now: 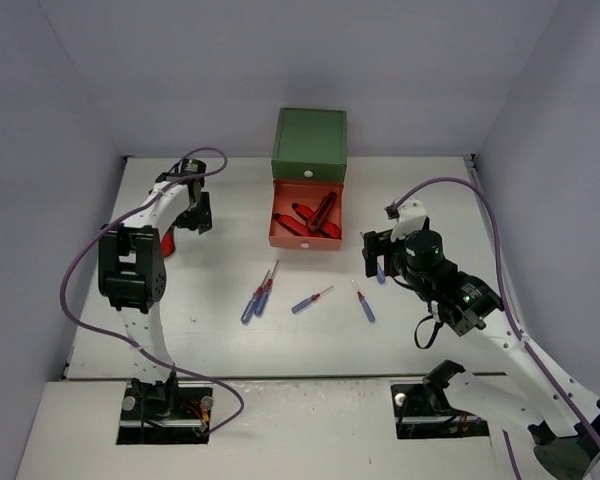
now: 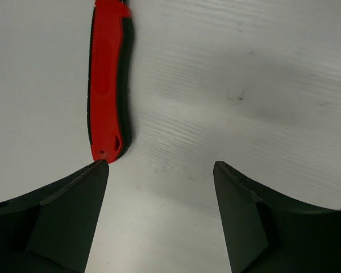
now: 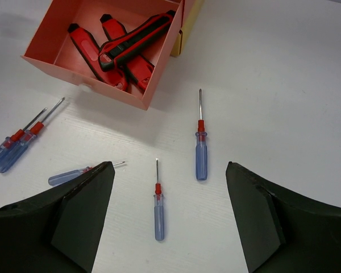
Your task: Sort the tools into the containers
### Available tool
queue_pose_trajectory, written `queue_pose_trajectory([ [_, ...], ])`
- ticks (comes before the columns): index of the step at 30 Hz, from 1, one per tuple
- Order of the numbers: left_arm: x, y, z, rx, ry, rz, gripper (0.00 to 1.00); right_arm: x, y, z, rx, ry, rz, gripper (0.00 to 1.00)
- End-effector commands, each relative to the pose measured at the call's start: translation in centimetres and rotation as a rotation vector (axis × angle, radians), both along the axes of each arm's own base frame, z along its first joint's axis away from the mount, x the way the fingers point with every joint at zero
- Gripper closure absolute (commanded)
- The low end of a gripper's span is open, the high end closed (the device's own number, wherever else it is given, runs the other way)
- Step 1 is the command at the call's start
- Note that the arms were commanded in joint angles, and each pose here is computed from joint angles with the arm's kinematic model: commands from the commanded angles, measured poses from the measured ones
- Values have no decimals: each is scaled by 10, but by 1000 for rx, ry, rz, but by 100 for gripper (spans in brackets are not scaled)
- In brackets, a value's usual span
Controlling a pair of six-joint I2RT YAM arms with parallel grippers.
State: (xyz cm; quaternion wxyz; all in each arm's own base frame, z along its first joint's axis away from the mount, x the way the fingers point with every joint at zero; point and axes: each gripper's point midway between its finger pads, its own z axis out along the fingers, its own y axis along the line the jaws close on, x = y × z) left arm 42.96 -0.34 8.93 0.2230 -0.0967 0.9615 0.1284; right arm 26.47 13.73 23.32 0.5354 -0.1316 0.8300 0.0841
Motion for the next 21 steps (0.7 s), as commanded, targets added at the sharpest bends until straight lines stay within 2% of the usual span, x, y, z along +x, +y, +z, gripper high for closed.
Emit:
queue_pose_trajectory([
  [1, 12, 37, 19, 12, -6, 8, 29, 5, 0, 23, 66, -63, -23, 23],
  [6, 17, 67, 2, -18, 17, 80, 29, 2, 0, 19, 71, -56, -20, 23],
  [14, 27, 81, -30, -108, 63, 112, 31, 5, -2, 19, 60, -57, -36, 22],
  [18, 35, 84, -38, -157, 60, 116, 37, 5, -3, 18, 59, -56, -41, 22],
  [21, 40, 82, -40, -207, 49, 115, 46, 5, -4, 19, 59, -60, -45, 22],
])
